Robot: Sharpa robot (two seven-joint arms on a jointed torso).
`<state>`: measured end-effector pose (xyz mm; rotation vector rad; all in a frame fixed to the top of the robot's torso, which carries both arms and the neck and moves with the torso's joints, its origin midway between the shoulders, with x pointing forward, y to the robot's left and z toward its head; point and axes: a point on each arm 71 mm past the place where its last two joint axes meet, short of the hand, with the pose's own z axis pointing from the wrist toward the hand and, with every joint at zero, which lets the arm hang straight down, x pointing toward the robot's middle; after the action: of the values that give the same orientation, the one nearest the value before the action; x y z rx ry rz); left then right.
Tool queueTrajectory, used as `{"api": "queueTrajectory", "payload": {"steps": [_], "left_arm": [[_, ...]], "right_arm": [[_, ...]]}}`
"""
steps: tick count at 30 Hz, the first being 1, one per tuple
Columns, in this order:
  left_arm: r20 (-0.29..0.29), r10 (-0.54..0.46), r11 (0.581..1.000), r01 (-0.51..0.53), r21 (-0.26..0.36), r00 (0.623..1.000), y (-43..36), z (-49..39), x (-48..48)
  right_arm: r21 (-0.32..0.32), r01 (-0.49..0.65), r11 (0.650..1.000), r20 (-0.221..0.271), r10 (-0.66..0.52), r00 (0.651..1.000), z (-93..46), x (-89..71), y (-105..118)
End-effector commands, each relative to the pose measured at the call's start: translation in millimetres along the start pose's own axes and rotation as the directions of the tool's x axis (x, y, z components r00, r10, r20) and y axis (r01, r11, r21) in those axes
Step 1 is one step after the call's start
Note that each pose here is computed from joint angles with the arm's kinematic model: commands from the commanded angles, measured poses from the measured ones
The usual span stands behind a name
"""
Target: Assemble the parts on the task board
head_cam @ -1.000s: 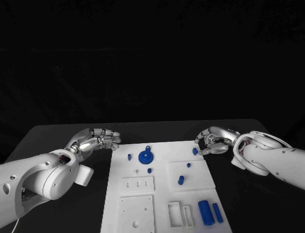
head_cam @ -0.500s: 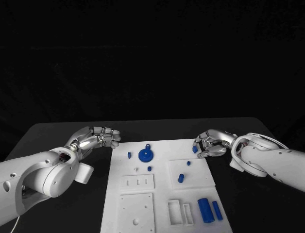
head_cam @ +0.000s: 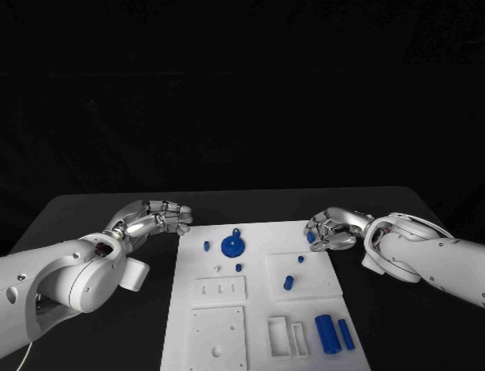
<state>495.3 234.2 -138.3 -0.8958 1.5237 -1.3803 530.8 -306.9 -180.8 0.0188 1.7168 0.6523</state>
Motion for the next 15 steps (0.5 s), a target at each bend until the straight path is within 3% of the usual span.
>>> {"api": "queueTrajectory", "payload": {"steps": [1, 15], "left_arm": [[-0.017, 0.0, 1.0, 0.0, 0.015, 1.0, -1.9, 0.4, 2.2], [-0.017, 0.001, 1.0, -0.001, 0.012, 1.0, -1.7, 0.1, 1.9]], "right_arm": [[-0.009, -0.003, 1.0, -0.017, 0.003, 1.0, 0.2, 3.4, 0.4], [-0.003, 0.002, 1.0, -0.016, -0.002, 1.0, 1.1, 4.4, 0.5]]}}
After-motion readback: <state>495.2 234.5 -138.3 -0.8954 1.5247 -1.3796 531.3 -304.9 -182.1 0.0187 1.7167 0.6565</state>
